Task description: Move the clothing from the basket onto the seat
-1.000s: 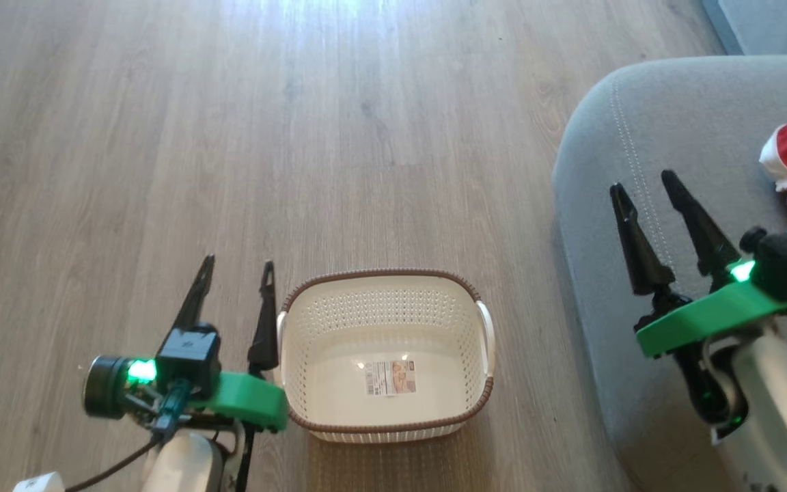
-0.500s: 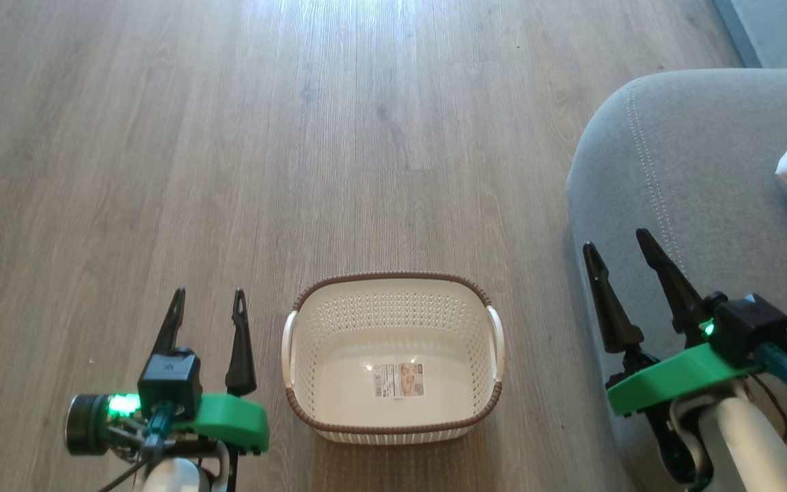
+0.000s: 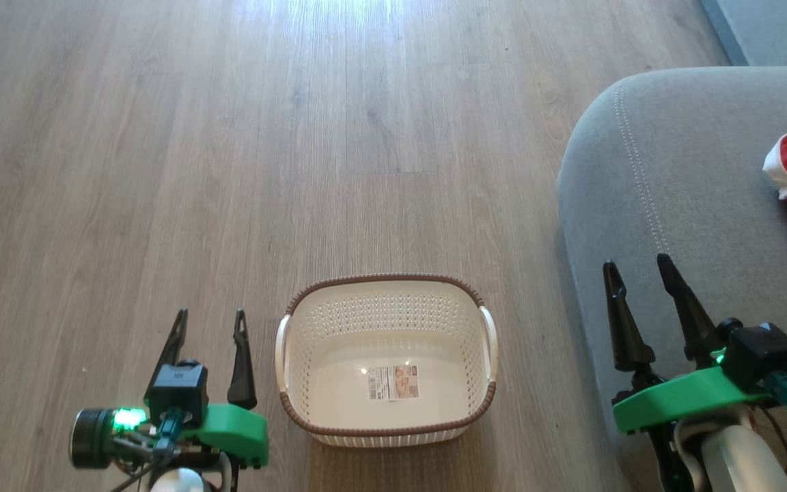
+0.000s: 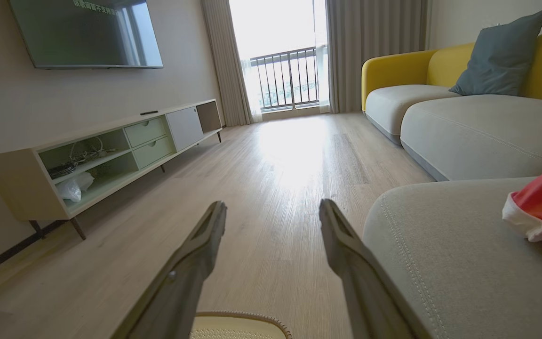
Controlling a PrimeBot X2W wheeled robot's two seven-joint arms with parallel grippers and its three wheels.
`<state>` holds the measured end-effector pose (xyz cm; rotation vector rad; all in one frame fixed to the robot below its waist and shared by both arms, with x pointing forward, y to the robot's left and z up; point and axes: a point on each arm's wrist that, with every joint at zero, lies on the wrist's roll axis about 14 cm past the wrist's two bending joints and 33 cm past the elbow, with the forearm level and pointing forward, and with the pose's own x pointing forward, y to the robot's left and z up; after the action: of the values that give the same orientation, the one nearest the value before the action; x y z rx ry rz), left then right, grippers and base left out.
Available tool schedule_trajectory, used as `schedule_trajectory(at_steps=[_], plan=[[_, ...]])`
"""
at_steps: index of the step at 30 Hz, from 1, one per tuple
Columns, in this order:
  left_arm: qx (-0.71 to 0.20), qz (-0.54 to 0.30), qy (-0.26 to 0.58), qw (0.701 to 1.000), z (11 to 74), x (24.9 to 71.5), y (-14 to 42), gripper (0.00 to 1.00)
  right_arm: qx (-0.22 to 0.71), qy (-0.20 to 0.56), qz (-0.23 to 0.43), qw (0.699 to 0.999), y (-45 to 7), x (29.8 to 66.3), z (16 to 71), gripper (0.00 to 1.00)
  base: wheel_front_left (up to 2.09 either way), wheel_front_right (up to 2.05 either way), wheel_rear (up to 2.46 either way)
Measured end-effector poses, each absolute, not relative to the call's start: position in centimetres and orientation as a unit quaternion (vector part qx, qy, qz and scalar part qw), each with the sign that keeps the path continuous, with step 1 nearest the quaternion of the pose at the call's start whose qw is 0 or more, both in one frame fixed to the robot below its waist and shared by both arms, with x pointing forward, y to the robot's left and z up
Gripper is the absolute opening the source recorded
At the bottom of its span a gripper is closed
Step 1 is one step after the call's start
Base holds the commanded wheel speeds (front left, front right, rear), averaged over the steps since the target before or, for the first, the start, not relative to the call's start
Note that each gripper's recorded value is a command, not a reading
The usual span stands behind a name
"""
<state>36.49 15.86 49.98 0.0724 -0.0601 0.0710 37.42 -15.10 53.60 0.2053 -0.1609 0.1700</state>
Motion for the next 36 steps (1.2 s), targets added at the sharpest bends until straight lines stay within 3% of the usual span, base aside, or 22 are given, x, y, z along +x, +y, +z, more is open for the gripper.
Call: schedule_trajectory(at_steps=[36], plan=[[-0.017,-0.016,-0.045,0.999,51.1,36.6,14.2,1.0,0.101,-0.069,0.071,0.99,-15.8,37.2,52.8,1.0,0.0,0.0,0.0]])
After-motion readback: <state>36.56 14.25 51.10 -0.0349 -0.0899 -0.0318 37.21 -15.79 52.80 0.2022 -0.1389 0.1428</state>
